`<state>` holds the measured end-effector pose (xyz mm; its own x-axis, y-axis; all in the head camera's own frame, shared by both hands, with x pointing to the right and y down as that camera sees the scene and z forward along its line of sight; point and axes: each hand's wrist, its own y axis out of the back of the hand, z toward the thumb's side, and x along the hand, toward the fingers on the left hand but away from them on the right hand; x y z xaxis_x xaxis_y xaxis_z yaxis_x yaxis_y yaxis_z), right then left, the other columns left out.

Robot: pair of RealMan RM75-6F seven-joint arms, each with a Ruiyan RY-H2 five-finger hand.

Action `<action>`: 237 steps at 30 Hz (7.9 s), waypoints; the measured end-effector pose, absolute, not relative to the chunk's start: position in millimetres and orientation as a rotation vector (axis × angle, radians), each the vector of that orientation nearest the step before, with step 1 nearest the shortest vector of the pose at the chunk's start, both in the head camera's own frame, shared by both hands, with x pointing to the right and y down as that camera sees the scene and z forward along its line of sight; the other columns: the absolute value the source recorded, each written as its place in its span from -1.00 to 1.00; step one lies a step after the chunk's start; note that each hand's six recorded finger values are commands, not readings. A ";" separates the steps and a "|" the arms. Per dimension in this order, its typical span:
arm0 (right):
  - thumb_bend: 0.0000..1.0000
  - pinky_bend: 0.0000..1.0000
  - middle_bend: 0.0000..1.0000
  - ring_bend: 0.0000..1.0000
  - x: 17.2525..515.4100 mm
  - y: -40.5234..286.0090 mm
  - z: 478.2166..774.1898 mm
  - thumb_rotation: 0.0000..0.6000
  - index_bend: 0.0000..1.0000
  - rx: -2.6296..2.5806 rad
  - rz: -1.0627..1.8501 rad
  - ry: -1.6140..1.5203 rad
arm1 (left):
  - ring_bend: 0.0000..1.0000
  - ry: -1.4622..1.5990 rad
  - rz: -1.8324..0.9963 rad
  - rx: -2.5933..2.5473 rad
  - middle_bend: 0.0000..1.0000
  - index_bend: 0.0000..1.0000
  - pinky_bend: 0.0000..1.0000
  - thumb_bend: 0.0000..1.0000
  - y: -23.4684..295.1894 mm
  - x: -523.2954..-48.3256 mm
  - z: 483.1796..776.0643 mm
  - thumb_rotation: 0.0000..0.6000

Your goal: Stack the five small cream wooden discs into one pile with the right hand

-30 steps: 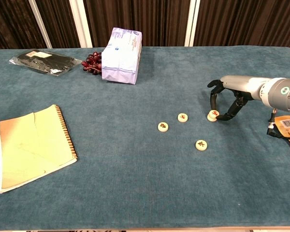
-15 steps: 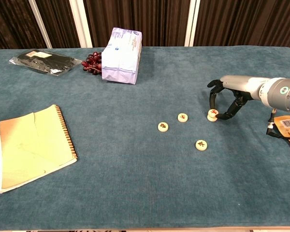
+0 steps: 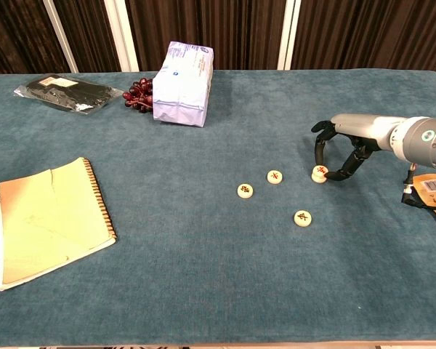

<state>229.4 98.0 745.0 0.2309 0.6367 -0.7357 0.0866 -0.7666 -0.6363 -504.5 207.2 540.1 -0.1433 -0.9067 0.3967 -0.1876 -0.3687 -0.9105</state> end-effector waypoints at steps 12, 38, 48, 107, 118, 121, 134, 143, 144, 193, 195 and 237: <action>-0.18 -1.00 -1.00 -1.00 227.4 98.1 742.5 1.00 -0.06 -2.045 1.549 -0.660 | -1.00 1.252 -1.563 -1.532 -1.00 -0.67 -1.00 -0.03 207.1 -504.8 539.8 1.00; -0.18 -1.00 -1.00 -1.00 231.4 151.1 674.1 1.00 -0.49 -2.037 1.345 -0.730 | -1.00 1.252 -1.562 -1.527 -1.00 -0.67 -1.00 -0.03 207.5 -503.9 539.2 1.00; -0.18 -1.00 -1.00 -1.00 220.1 185.1 678.3 1.00 -0.34 -2.021 1.296 -0.674 | -1.00 1.250 -1.564 -1.527 -1.00 -0.67 -1.00 -0.03 207.5 -504.3 539.3 1.00; -0.18 -1.00 -1.00 -1.00 192.5 197.5 726.6 1.00 -0.09 -2.088 1.324 -0.615 | -1.00 1.258 -1.560 -1.520 -1.00 -0.67 -1.00 -0.03 206.8 -506.1 538.0 1.00; -0.18 -1.00 -1.00 -1.00 192.3 194.4 726.5 1.00 -0.03 -2.082 1.322 -0.620 | -1.00 1.263 -1.558 -1.521 -1.00 -0.67 -1.00 -0.03 206.7 -506.2 537.9 1.00; -0.18 -1.00 -1.00 -1.00 192.7 194.2 726.7 1.00 -0.03 -2.085 1.325 -0.624 | -1.00 1.264 -1.556 -1.518 -1.00 -0.67 -1.00 -0.03 206.6 -506.6 537.6 1.00; -0.18 -1.00 -1.00 -1.00 192.1 195.9 728.4 1.00 -0.03 -2.089 1.329 -0.606 | -1.00 1.262 -1.557 -1.514 -1.00 -0.67 -1.00 -0.02 206.5 -506.6 537.7 1.00; -0.18 -1.00 -1.00 -1.00 190.6 196.7 729.1 1.00 0.08 -2.089 1.328 -0.598 | -1.00 1.264 -1.555 -1.515 -1.00 -0.67 -1.00 -0.02 206.4 -506.7 537.5 1.00; -0.18 -1.00 -1.00 -1.00 190.4 196.5 729.0 1.00 0.09 -2.090 1.328 -0.598 | -1.00 1.265 -1.555 -1.515 -1.00 -0.67 -1.00 -0.03 206.3 -506.7 537.5 1.00; -0.18 -1.00 -1.00 -1.00 228.2 88.8 733.5 1.00 0.12 -1.991 1.567 -0.687 | -1.00 1.270 -1.553 -1.516 -1.00 -0.67 -1.00 -0.02 206.0 -506.8 537.1 1.00; -0.18 -1.00 -1.00 -1.00 228.7 89.9 734.6 1.00 0.12 -1.993 1.571 -0.684 | -1.00 1.271 -1.554 -1.515 -1.00 -0.67 -1.00 -0.02 206.1 -507.0 537.0 1.00; -0.18 -1.00 -1.00 -1.00 224.0 97.9 737.2 1.00 0.12 -2.011 1.554 -0.683 | -1.00 1.260 -1.557 -1.510 -1.00 -0.67 -1.00 -0.02 206.2 -507.2 537.8 1.00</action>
